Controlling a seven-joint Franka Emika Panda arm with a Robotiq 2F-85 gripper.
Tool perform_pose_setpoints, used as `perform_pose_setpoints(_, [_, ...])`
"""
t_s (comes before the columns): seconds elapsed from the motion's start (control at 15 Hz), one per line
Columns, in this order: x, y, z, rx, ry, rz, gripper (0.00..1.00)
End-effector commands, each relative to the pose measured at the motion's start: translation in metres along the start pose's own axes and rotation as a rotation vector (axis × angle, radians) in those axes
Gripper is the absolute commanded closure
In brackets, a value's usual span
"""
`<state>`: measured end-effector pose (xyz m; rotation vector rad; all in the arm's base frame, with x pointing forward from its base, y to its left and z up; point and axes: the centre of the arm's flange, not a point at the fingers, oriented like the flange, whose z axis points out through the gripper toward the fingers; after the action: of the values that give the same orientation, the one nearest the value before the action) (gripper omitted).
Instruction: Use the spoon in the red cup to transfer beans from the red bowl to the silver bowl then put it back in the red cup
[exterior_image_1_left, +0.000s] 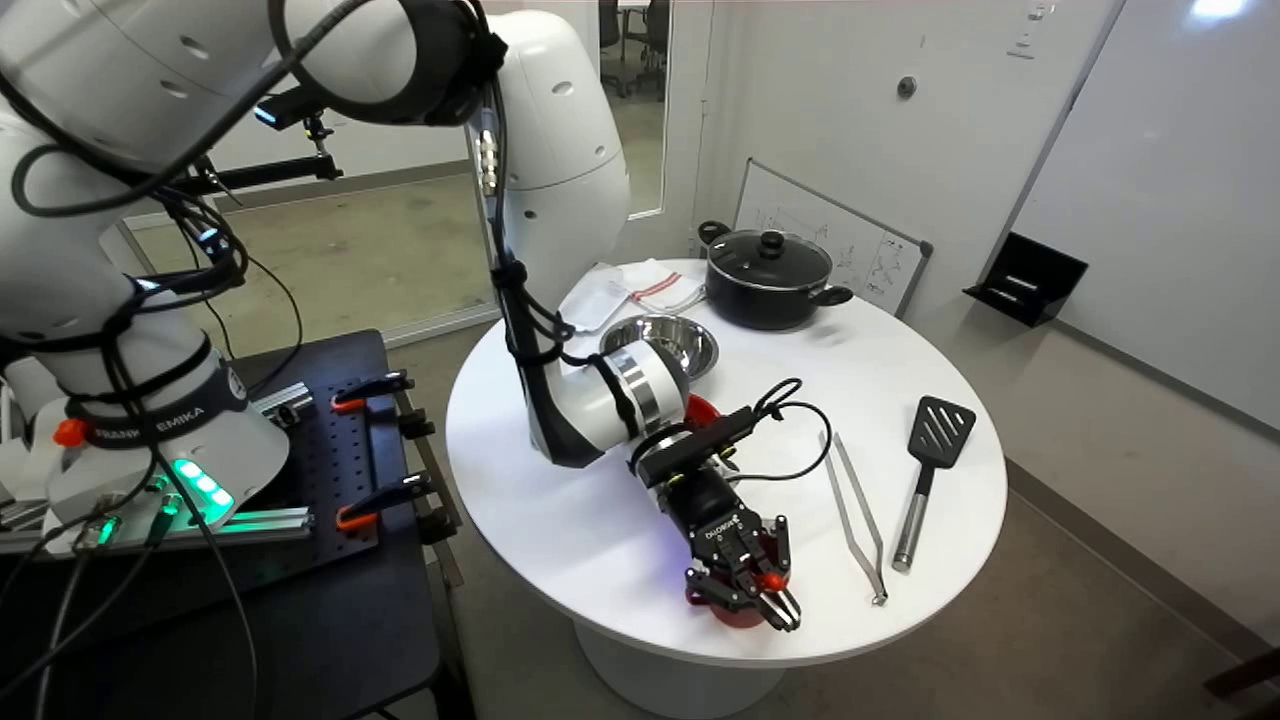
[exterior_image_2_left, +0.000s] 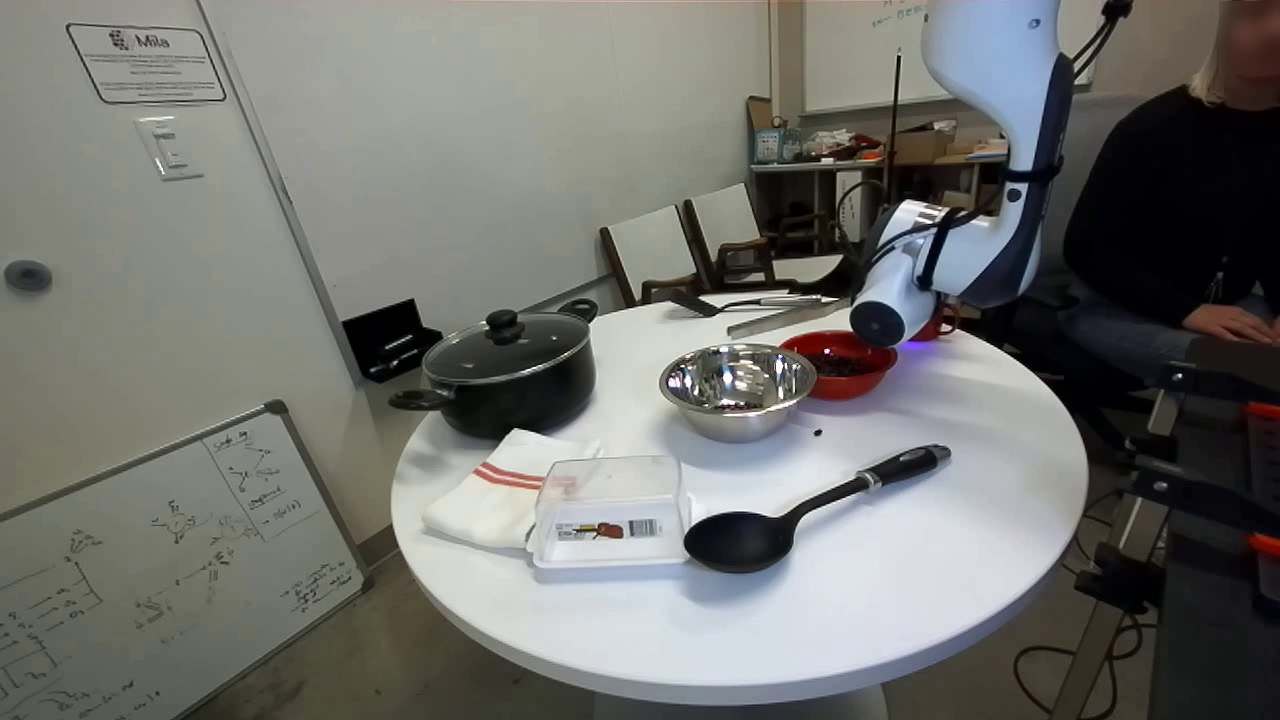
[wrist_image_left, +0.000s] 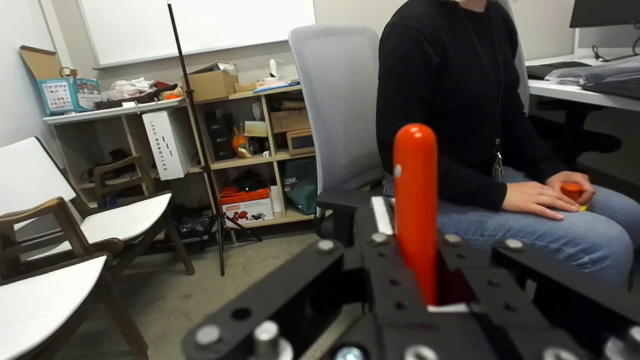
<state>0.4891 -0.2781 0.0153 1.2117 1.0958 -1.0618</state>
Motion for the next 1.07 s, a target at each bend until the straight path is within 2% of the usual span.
perform_pose_setpoints(0.0, [0.008,0.008,0.003,0.020,-0.008,-0.026,0.86])
perform_pose_setpoints(0.07, [0.008,0.009,0.003,0.022,-0.007,-0.029,0.68])
perform_pose_setpoints(0.33, [0.010,0.008,0.003,0.031,-0.005,-0.041,0.41])
perform_pose_setpoints(0.53, [0.011,0.009,0.004,0.036,-0.006,-0.050,0.30])
perform_pose_setpoints(0.67, [0.009,0.008,0.002,0.039,-0.005,-0.054,0.06])
perform_pose_setpoints(0.73, [-0.001,0.006,-0.006,0.035,0.010,-0.043,0.01])
perform_pose_setpoints(1.0, [-0.050,-0.003,-0.049,-0.017,-0.006,0.004,0.00])
